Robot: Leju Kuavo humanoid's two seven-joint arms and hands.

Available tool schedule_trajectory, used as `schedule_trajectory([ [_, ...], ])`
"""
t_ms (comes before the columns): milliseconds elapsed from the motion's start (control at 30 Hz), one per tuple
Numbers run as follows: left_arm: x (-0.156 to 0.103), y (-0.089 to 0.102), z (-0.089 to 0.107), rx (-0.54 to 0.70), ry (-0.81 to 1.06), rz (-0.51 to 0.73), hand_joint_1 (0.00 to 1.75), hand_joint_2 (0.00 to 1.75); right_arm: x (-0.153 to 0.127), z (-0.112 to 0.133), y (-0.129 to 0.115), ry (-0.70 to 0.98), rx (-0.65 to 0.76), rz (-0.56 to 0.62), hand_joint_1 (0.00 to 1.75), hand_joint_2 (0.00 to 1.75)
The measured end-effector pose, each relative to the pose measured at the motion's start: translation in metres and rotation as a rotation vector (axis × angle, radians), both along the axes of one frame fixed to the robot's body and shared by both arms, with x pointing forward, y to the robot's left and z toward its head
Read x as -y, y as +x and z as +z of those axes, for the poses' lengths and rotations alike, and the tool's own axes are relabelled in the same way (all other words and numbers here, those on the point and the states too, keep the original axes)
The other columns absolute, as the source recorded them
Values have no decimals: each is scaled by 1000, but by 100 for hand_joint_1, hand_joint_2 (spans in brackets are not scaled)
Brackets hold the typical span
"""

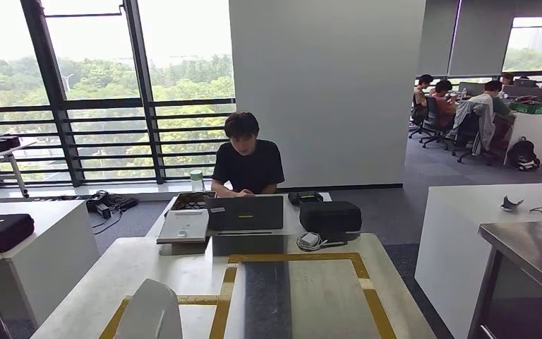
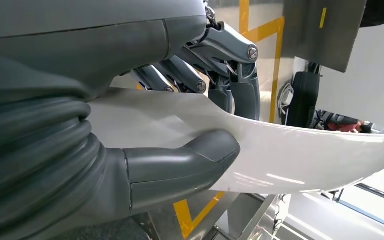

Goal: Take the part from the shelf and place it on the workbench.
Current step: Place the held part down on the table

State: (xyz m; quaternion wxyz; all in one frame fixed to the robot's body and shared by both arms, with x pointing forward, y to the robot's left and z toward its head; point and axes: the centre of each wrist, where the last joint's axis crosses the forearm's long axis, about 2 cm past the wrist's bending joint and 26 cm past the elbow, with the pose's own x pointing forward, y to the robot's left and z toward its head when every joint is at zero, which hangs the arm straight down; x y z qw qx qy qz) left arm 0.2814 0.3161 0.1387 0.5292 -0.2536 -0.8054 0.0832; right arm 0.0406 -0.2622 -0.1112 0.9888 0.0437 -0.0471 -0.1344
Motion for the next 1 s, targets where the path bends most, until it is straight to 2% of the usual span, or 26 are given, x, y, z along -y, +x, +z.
schedule_trajectory([
  [133,0,1,-3,-18,18,-5,175,175,0,0,0,-4,2,-5,0,0],
  [267,3,10,-6,-31,98,-18,175,175,0,0,0,-7,1,0,0,0],
  [400,0,39,-23,-71,342,7,175,175,0,0,2,-6,7,22,0,0],
  [533,-12,75,-35,-134,592,149,175,175,0,0,4,-4,24,40,0,0],
  [733,-39,119,-25,-234,780,247,175,175,0,1,5,-3,35,65,0,0],
  [900,-45,142,-4,-263,921,309,175,175,0,1,5,-4,27,78,0,0],
  [1000,-39,148,1,-264,985,303,175,175,0,0,5,-4,21,82,0,0],
])
